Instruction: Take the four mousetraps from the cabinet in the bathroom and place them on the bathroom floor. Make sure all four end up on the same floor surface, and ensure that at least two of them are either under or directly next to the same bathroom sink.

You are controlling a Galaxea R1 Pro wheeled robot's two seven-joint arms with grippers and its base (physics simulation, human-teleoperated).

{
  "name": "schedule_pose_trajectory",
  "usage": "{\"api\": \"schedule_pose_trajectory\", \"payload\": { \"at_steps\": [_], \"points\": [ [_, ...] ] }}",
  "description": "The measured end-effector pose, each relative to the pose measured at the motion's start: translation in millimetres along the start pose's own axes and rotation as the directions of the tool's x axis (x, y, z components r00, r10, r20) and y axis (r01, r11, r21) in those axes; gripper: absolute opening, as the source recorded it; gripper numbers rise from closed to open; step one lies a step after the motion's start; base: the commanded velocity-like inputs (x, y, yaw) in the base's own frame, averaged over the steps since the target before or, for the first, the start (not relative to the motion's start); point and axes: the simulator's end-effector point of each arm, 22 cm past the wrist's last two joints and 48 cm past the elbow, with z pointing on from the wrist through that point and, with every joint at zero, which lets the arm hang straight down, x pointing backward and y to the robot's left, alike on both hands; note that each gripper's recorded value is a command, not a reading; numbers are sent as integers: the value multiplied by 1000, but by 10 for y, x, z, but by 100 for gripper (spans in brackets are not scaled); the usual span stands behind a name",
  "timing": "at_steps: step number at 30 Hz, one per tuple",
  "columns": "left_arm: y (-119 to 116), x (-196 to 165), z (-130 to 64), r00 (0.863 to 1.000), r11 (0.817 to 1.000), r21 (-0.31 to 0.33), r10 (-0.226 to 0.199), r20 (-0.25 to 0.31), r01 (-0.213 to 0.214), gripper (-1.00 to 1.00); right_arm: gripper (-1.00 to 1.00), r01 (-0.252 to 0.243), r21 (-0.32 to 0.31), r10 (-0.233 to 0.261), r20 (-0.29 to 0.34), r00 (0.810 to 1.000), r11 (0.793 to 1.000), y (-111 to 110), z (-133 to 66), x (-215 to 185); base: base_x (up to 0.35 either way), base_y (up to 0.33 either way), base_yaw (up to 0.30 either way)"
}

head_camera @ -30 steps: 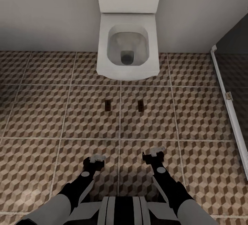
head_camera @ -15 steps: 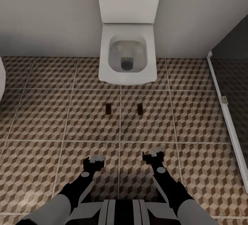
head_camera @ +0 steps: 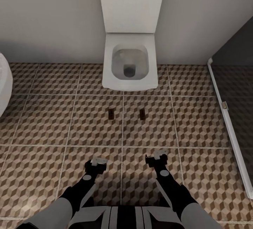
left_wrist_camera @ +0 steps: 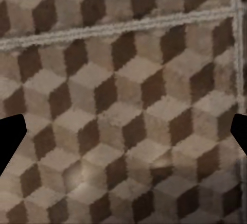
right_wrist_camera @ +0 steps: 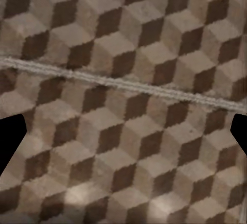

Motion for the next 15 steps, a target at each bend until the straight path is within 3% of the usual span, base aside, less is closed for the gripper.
{"api": "schedule_pose_trajectory", "payload": {
  "at_steps": [15],
  "points": [
    [31,-257,-318,1000,1000,-2,-1,23,1,100,100,-2,4,2,23,1000,1000,-59,-300,-282,0,0,0]
  ]
}}
